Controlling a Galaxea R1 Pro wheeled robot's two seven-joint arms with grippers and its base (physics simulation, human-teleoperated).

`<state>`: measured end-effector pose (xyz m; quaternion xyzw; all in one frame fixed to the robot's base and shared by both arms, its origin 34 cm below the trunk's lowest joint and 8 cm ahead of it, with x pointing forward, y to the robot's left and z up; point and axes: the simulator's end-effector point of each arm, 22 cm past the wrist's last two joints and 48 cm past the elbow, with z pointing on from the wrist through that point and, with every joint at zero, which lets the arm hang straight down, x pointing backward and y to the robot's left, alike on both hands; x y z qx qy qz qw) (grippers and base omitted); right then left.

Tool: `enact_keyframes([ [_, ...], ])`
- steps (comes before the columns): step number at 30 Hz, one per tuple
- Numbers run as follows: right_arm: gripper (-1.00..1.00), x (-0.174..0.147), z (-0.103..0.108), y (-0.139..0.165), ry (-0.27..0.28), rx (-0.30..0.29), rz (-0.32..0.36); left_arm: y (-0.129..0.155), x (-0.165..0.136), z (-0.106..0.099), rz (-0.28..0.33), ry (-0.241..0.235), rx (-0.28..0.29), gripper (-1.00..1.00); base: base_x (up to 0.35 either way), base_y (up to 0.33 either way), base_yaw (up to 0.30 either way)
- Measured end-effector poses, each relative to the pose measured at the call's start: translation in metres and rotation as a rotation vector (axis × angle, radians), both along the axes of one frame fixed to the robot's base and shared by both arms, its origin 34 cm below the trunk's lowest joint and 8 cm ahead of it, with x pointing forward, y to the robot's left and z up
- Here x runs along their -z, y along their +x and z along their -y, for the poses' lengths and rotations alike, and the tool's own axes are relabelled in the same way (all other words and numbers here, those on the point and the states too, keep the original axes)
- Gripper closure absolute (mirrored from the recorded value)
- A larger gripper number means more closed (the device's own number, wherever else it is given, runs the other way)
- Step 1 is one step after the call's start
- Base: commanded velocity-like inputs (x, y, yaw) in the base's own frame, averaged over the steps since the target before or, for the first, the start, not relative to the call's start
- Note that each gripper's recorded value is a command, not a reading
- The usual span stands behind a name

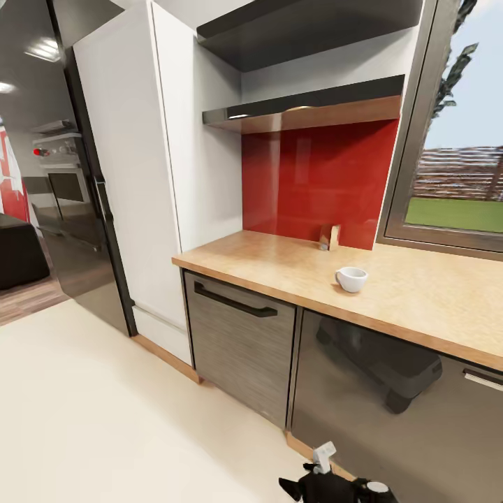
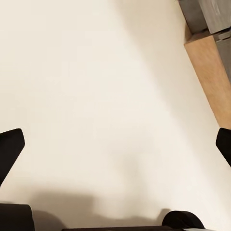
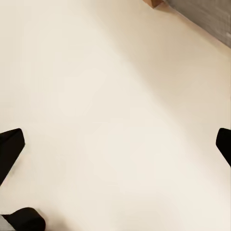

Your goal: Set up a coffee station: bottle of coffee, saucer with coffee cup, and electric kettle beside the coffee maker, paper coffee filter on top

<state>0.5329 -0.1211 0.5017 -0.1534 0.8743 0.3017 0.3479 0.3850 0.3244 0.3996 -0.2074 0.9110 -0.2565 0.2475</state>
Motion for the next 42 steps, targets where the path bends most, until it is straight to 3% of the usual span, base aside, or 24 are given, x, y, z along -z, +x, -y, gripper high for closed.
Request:
enact_keyframes([
  [4,-1.00,-0.061,-0.040,0.036,0.129,-0.129,0.006,0.001,0.000,-0.001,0.002,0.000,-0.003,-1.00,0.000,0.000,0.000],
  [9,-1.00,-0.135,-0.059,0.076,0.234,-0.220,0.021,0.001,-0.001,-0.001,0.004,0.000,-0.004,-1.00,0.000,0.000,0.000],
  [10,-1.00,-0.156,-0.060,0.086,0.253,-0.232,0.034,0.001,-0.001,-0.001,0.004,0.000,-0.004,-1.00,0.000,0.000,0.000],
  [11,-1.00,-0.220,-0.058,0.107,0.329,-0.223,0.066,0.002,-0.001,-0.001,0.004,0.001,-0.004,-1.00,0.000,0.000,0.000],
  [12,-1.00,-0.252,-0.052,0.122,0.335,-0.214,0.120,0.002,-0.001,-0.001,0.005,0.001,-0.004,-1.00,0.000,0.000,0.000],
  [14,-1.00,-0.294,-0.050,0.129,0.363,-0.205,0.156,0.002,-0.001,-0.002,0.005,0.001,-0.004,-1.00,0.000,0.000,0.000],
  [17,-1.00,-0.353,-0.056,0.127,0.379,-0.224,0.201,0.002,-0.001,-0.002,0.005,0.001,-0.004,-1.00,0.000,0.000,0.000],
  [18,-1.00,-0.403,-0.059,0.122,0.388,-0.236,0.237,0.002,-0.001,-0.001,0.006,0.001,-0.004,-1.00,0.000,0.000,0.000],
  [20,-1.00,-0.442,-0.057,0.123,0.376,-0.242,0.310,0.002,-0.001,-0.002,0.006,0.001,-0.004,-1.00,0.000,0.000,0.000],
  [22,-1.00,-0.509,-0.049,0.140,0.323,-0.213,0.430,0.002,-0.001,-0.002,0.006,0.001,-0.004,-1.00,0.000,0.000,0.000],
  [25,-1.00,-0.547,-0.033,0.160,0.256,-0.143,0.508,0.002,-0.001,-0.001,0.006,0.001,-0.004,-1.00,0.000,0.000,0.000],
  [26,-1.00,-0.583,-0.011,0.179,0.190,-0.063,0.578,0.002,-0.001,-0.002,0.006,0.001,-0.004,-1.00,0.000,0.000,0.000],
  [31,-1.00,-0.663,0.039,0.211,0.084,0.077,0.685,0.002,-0.001,-0.002,0.006,0.001,-0.004,-1.00,0.000,0.000,0.000],
  [33,-1.00,-0.681,0.067,0.221,0.037,0.135,0.699,0.002,-0.001,-0.002,0.006,0.001,-0.004,-1.00,0.000,0.000,0.000],
  [37,-1.00,-0.717,0.165,0.245,-0.132,0.324,0.688,0.002,-0.001,-0.002,0.007,0.001,-0.004,-1.00,0.000,0.000,0.000],
  [39,-1.00,-0.701,0.216,0.257,-0.261,0.428,0.615,0.002,-0.001,-0.002,0.006,0.001,-0.004,-1.00,0.000,0.000,0.000],
  [41,-1.00,-0.687,0.239,0.261,-0.334,0.473,0.566,0.002,-0.001,-0.002,0.006,0.001,-0.004,-1.00,0.000,0.000,0.000],
  [42,-1.00,-0.672,0.257,0.264,-0.401,0.505,0.518,0.002,-0.001,-0.002,0.006,0.001,-0.004,-1.00,0.000,0.000,0.000],
])
